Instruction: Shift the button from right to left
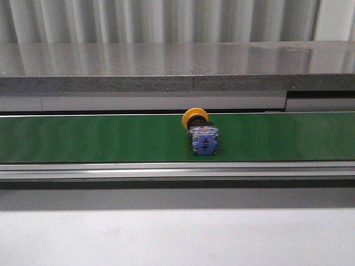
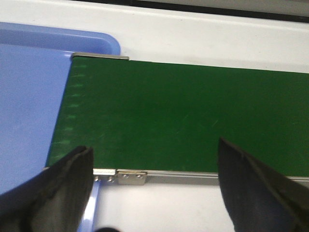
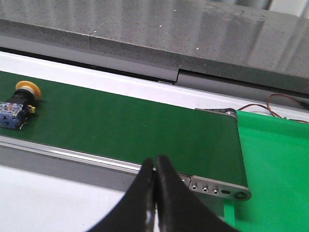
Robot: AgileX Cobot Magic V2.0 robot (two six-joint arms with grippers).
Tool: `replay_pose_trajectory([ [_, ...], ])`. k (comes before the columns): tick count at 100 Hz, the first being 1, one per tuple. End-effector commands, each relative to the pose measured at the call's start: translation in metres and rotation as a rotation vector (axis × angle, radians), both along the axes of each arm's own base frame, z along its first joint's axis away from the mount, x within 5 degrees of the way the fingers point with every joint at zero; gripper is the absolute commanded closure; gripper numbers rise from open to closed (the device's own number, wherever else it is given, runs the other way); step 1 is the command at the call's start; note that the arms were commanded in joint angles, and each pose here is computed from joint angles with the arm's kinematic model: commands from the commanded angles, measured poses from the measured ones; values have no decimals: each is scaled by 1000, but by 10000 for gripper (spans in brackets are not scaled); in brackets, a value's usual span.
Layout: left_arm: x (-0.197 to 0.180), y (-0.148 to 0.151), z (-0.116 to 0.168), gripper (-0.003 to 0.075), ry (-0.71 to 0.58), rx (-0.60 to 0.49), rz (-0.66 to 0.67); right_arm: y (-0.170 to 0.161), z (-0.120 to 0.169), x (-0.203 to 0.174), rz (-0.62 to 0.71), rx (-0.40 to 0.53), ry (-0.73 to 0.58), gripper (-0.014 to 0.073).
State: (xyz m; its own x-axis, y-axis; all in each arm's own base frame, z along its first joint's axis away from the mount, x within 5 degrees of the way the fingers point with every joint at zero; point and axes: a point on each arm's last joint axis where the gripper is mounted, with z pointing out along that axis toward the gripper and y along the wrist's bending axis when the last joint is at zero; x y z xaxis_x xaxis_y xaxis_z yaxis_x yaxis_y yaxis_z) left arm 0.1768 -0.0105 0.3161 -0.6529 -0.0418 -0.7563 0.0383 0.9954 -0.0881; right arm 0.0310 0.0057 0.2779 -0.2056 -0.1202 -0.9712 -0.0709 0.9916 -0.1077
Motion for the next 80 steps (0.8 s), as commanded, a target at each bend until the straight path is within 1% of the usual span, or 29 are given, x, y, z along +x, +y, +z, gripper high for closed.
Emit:
replay_pose_trajectory([
  [1,18,-13,20,199,-75,-36,-45,0,14,1,-3,0,-91,662],
  [24,56,-50,21,204,15,-61,-143,0,14,1,-3,0,-91,662],
  [36,75,-73,23,205,79,-39,-190,0,14,1,-3,0,-91,662],
  [57,104,-116,24,205,232,23,-267,0,14,1,-3,0,-91,662],
  [68,117,-135,22,205,298,28,-270,0,14,1,-3,0,-91,662],
  [80,127,-156,21,205,337,39,-283,0,14,1,-3,0,-91,662],
])
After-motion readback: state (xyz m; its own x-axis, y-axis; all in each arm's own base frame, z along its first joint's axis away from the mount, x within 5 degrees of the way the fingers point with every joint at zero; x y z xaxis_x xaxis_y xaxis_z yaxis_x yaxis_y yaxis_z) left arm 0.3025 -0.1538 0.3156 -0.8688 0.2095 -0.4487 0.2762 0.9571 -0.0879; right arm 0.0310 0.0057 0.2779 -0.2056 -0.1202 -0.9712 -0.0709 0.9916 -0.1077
